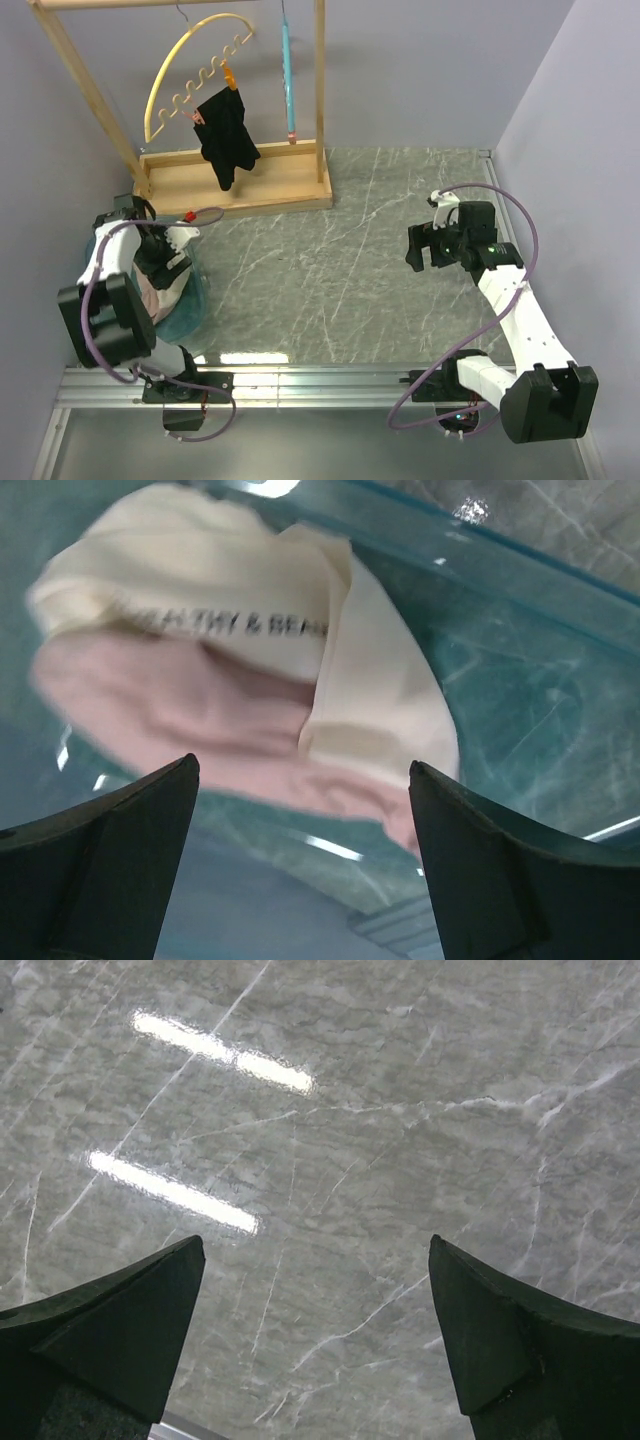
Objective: Clip the underwear to the hanger
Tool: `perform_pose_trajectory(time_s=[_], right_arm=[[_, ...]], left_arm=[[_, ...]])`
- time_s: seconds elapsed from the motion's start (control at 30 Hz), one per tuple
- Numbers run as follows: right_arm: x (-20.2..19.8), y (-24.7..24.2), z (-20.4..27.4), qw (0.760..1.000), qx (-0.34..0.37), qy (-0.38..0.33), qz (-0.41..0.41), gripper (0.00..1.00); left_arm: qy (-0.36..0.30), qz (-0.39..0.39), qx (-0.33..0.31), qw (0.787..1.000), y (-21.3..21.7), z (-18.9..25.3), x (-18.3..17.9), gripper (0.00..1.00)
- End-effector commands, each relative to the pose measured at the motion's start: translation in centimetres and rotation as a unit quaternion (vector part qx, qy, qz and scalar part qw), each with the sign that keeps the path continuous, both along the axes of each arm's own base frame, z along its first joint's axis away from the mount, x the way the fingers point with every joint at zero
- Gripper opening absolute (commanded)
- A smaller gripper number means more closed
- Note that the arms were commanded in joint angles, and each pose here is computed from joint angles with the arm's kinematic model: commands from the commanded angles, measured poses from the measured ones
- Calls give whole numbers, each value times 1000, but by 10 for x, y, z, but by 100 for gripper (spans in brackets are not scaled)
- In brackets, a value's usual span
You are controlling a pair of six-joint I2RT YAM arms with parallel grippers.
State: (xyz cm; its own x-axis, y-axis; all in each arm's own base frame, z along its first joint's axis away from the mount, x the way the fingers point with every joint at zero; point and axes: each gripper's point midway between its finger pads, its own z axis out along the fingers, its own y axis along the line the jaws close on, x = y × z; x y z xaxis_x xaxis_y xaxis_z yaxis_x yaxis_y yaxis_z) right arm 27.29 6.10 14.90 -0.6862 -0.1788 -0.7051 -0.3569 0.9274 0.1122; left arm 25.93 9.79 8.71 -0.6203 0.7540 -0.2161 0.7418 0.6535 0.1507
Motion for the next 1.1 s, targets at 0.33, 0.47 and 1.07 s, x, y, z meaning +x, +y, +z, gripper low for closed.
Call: perform_pose_trajectory(time_s=[0.33,0.47,1.07], right_arm=[[11,-1,19,1000,-9,-26,4,100],[10,-3,19,1000,-11,-28,3,100],[6,4,28,999,5,-37,14,100]], left_arm=[[14,-45,-46,998,-3,-58,32,75],[24,-47,-66,996,-10,-59,21,40],[-139,-64,-220,963,-88,130,9,0]])
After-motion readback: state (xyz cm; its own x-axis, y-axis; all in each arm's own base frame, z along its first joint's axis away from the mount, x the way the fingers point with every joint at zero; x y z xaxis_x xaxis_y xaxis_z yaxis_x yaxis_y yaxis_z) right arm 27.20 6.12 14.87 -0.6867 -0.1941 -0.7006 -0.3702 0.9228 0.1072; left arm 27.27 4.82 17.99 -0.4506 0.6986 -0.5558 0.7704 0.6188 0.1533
